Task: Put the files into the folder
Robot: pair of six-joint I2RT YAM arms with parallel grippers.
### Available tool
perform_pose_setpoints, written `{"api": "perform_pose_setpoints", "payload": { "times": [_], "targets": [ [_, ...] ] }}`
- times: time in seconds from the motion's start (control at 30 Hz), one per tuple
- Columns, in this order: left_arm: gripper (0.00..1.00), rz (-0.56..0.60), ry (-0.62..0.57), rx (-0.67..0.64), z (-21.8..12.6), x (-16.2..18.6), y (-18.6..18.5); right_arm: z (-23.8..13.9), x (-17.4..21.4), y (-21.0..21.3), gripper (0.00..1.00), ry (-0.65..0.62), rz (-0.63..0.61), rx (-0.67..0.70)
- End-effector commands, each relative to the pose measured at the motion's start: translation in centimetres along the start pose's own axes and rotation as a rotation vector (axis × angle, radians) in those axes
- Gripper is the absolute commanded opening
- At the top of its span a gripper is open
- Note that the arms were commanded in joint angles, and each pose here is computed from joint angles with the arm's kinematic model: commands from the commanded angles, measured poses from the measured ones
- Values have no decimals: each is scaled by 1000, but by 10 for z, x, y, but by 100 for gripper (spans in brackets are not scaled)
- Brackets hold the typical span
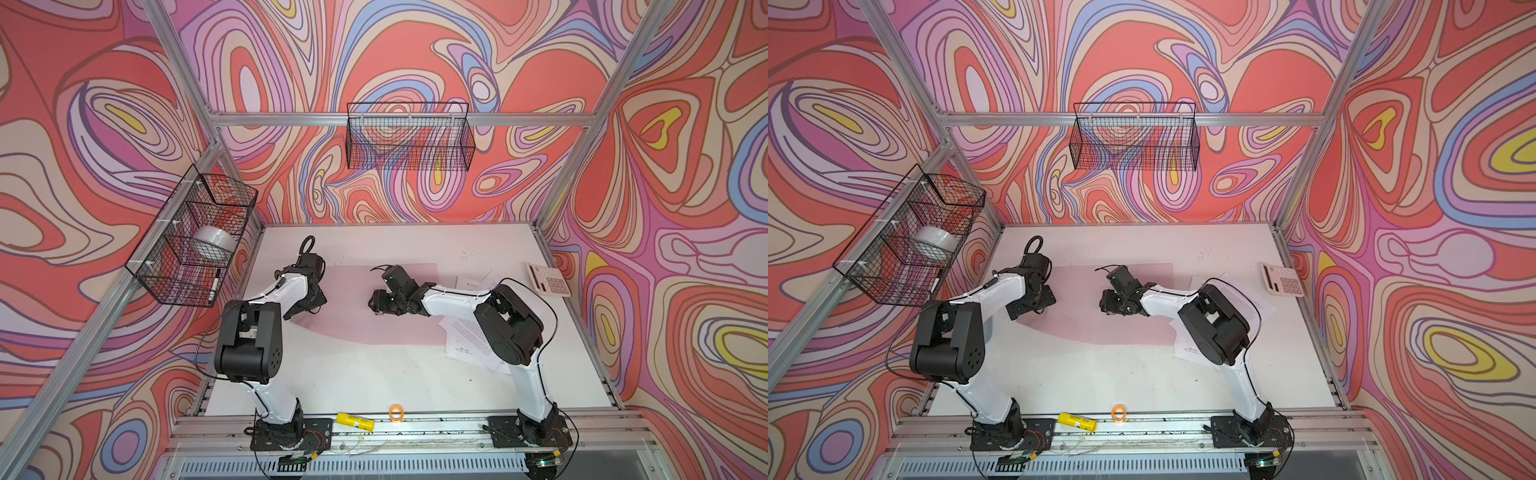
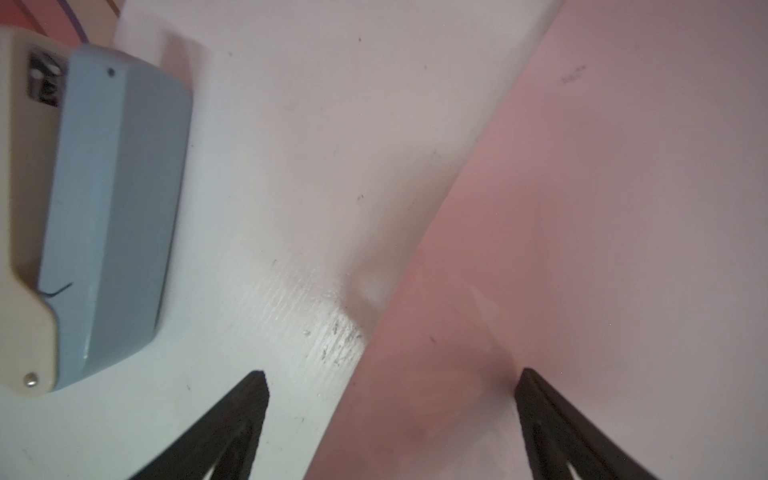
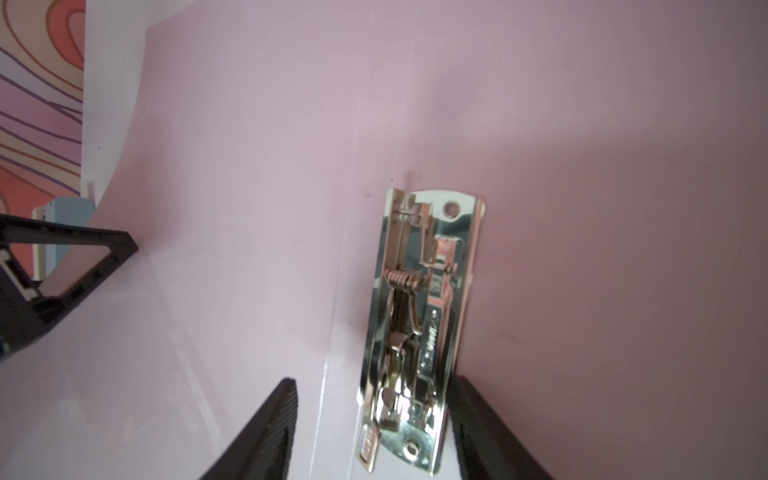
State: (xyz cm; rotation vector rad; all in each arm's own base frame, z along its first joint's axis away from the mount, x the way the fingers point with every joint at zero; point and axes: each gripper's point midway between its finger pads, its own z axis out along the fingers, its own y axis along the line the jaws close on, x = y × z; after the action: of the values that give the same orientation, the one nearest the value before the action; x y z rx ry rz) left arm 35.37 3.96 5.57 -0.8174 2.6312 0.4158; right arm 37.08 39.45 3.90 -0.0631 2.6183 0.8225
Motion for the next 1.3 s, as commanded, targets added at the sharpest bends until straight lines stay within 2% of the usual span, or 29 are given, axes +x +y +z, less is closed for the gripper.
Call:
{"api": "perform_pose_setpoints", "payload": {
  "times": [0.0, 0.17, 0.23, 0.3, 0.4, 0.47, 0.57, 0.8, 0.93, 1.13, 1.27],
  "targets": [
    [92, -33, -35, -102, -18, -8, 25, 19, 30, -30, 61, 95, 18, 83],
    [91, -40, -75, -104, -27, -11, 30, 20, 31, -36, 61, 107, 26, 98],
    [90, -35, -66, -1, -32, -8, 15, 20, 30, -33, 61, 101, 30, 74],
    [88, -38, -78, 169, -43, -4, -11, 19, 31, -27, 61, 101, 35, 44],
    [88, 8, -174, 341, -75, -2, -44, 18, 27, -19, 60, 103, 26, 19],
    [87, 43, -212, 406, -92, 0, -60, 15, 24, -16, 60, 95, 21, 9],
    [86, 50, -184, 471, -98, 7, -77, 12, 20, -7, 60, 89, 14, -17],
    [85, 55, -114, 543, -70, 26, -104, -1, 9, 12, 60, 90, -53, -129],
    [84, 50, -116, 571, -65, 31, -114, -18, -7, 17, 60, 66, -80, -149],
    [83, -1, -114, 546, -65, 34, -109, -49, -29, 18, 61, 4, -87, -134],
    [83, -10, -146, 551, -79, 34, -109, -62, -32, 15, 61, -18, -72, -118]
  ]
}}
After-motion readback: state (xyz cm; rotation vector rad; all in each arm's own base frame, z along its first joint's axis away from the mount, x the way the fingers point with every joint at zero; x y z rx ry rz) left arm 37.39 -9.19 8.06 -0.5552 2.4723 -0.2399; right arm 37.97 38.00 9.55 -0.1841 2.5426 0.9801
